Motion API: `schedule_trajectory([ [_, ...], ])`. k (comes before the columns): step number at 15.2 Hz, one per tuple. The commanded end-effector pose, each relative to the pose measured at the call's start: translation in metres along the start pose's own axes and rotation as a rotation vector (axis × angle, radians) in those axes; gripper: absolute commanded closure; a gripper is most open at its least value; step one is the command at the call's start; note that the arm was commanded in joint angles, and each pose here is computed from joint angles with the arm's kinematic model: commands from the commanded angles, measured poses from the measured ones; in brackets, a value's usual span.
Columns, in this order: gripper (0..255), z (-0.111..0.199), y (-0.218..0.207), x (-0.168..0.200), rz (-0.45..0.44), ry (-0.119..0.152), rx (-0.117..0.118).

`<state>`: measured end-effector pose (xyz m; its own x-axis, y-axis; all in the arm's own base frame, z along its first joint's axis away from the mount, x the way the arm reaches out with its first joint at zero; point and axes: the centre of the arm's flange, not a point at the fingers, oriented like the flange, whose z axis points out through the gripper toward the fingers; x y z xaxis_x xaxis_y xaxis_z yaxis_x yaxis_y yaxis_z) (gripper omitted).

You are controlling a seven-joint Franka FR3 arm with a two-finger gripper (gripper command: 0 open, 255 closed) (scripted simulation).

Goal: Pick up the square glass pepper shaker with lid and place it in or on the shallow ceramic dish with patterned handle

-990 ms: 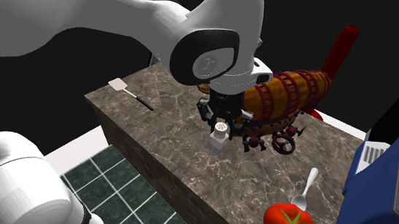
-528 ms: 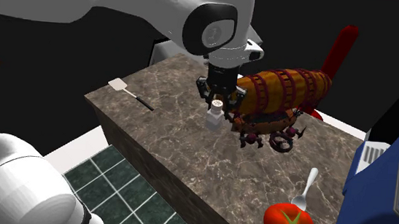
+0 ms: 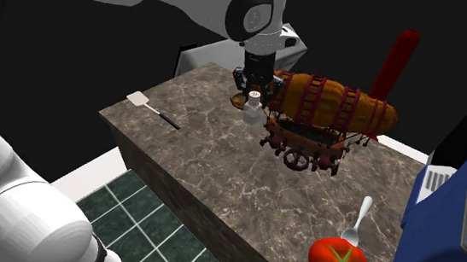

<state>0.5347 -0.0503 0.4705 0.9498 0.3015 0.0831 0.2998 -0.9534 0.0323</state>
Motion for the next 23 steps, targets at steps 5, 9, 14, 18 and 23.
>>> schedule_trajectory([
  [5,255,0.002,-0.036,0.072,0.001,0.006,-0.002],
  [9,255,0.004,-0.058,0.12,0.001,0.006,-0.002],
  [14,255,0.005,-0.085,0.18,0.001,0.006,-0.002],
  [18,255,0.012,-0.107,0.225,0.001,0.006,-0.002],
  [23,255,0.038,-0.107,0.223,0.001,0.006,-0.002],
])
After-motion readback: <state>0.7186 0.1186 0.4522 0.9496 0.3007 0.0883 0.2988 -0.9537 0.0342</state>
